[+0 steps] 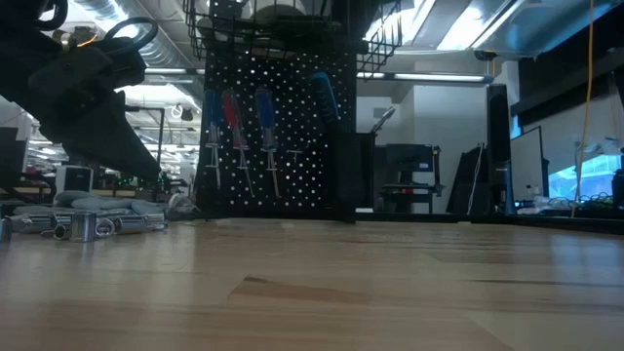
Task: Hang tools onto peg board
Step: Put the socket into the top black bin on the pegboard
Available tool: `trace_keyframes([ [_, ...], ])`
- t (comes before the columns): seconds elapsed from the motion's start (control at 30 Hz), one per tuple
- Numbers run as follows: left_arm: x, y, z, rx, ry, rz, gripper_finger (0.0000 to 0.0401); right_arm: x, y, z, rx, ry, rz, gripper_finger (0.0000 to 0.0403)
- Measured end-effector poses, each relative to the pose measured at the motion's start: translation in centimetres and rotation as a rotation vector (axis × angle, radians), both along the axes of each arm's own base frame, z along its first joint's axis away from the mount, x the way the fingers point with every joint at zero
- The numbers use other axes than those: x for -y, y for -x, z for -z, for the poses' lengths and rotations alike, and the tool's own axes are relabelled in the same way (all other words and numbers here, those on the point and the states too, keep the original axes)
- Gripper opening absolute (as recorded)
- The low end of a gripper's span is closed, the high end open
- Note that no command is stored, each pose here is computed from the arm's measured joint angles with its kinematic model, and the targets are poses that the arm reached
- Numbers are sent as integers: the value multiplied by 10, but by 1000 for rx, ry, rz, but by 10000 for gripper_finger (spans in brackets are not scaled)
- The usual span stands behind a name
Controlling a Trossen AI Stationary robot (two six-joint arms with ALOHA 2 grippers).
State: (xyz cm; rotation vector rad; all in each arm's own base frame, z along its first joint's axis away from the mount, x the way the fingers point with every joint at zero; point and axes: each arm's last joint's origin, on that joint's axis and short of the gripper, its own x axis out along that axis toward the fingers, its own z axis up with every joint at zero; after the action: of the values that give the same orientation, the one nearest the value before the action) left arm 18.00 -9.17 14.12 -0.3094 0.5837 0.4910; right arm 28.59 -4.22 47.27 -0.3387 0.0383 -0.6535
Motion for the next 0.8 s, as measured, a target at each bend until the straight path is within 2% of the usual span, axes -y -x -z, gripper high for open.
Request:
trace_keyframes([
  [0.1, 0, 0, 0, 1, 4, -2, 131, -28, 7, 4, -88, -8, -124, 201],
  [0.23, 0, 0, 0, -2, 15, 4, 131, -62, 12, 23, -276, -69, -272, 200],
  [0.37, 1, -1, -1, 11, 25, 6, 131, -92, 15, 54, -426, -183, -396, 200],
  [0.5, 1, -2, -1, 21, 12, 2, 131, -120, 15, 98, -522, -270, -456, 199],
  [0.67, -7, -7, -3, 17, -24, -9, 150, -149, 21, 161, -531, -368, -454, 199],
  [0.8, -11, -20, -13, -34, 5, 90, 196, -166, 29, 204, -404, -473, -442, 199],
])
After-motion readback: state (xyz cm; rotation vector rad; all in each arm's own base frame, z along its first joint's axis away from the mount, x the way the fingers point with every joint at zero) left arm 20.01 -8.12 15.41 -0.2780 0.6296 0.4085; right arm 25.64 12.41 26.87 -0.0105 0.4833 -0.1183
